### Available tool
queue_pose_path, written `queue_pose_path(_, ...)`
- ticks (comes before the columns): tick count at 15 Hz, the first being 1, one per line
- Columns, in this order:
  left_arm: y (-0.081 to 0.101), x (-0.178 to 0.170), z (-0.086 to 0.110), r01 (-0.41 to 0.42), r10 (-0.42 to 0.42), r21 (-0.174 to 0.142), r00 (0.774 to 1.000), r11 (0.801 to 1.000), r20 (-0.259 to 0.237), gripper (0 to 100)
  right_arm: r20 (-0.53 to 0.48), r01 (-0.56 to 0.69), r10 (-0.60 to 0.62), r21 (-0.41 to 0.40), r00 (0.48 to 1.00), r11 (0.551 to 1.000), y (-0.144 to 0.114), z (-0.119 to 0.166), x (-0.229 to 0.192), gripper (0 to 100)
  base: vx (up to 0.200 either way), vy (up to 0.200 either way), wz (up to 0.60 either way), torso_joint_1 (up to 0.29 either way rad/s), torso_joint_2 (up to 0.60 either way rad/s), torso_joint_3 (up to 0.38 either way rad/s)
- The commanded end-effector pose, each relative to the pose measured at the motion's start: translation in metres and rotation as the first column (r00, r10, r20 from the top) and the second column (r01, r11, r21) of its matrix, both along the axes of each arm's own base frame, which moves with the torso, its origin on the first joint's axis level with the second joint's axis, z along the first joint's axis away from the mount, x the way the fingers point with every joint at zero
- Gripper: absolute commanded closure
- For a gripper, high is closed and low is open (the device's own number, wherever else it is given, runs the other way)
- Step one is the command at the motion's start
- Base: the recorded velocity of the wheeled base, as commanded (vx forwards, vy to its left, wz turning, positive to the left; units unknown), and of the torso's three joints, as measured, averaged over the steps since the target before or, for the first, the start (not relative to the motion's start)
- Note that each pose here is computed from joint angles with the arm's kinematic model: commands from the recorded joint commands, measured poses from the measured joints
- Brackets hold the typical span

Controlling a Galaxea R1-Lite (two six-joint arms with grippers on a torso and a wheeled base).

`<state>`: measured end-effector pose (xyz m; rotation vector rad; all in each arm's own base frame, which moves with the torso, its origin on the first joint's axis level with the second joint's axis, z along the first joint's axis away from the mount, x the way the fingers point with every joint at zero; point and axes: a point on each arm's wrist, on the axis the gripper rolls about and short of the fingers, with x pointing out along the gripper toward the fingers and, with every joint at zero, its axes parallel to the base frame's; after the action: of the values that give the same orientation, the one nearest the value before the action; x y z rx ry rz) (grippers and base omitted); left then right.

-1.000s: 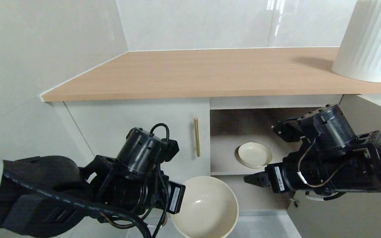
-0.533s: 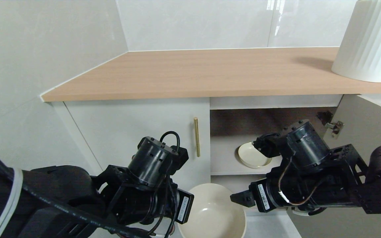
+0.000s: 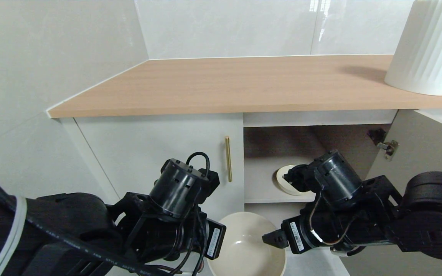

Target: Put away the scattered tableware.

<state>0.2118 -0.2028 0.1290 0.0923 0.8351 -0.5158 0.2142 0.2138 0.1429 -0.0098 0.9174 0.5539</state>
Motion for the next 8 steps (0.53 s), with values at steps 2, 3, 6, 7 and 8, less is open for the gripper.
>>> queue_pose_path(2,0.0,0.0002,0.0,-0.004,0.004,0.0,1.0,1.0,0.005,100,-0.014,0.007,-0.007,-0.003,1.0,1.0,0.0059,-0.0096,0.0041,0,0.0,0.0,0.0,0.0,0.0,0.0)
queue_pose_path(3,0.0,0.0002,0.0,-0.004,0.004,0.0,1.0,1.0,0.005,100,-0.018,0.017,-0.017,0.01,1.0,1.0,0.0062,-0.0092,0.0044,0,0.0,0.0,0.0,0.0,0.0,0.0)
queue_pose_path(6,-0.0006,0.0007,-0.0018,-0.004,0.004,0.004,1.0,1.0,0.0,100,-0.009,0.023,-0.023,0.023,1.0,0.999,0.0063,-0.007,0.0046,100,0.0,0.0,0.0,0.0,0.0,0.0)
queue_pose_path(7,-0.0009,0.001,-0.0027,-0.004,0.004,0.006,1.0,1.0,-0.002,100,-0.009,0.021,-0.021,0.023,1.0,1.0,0.0067,-0.007,0.0042,100,0.0,0.0,0.0,0.0,0.0,0.0)
queue_pose_path(8,-0.001,0.0012,-0.0032,-0.005,0.005,0.008,1.0,1.0,-0.002,100,-0.01,0.02,-0.02,0.021,1.0,1.0,0.0065,-0.0074,0.0041,100,0.0,0.0,0.0,0.0,0.0,0.0)
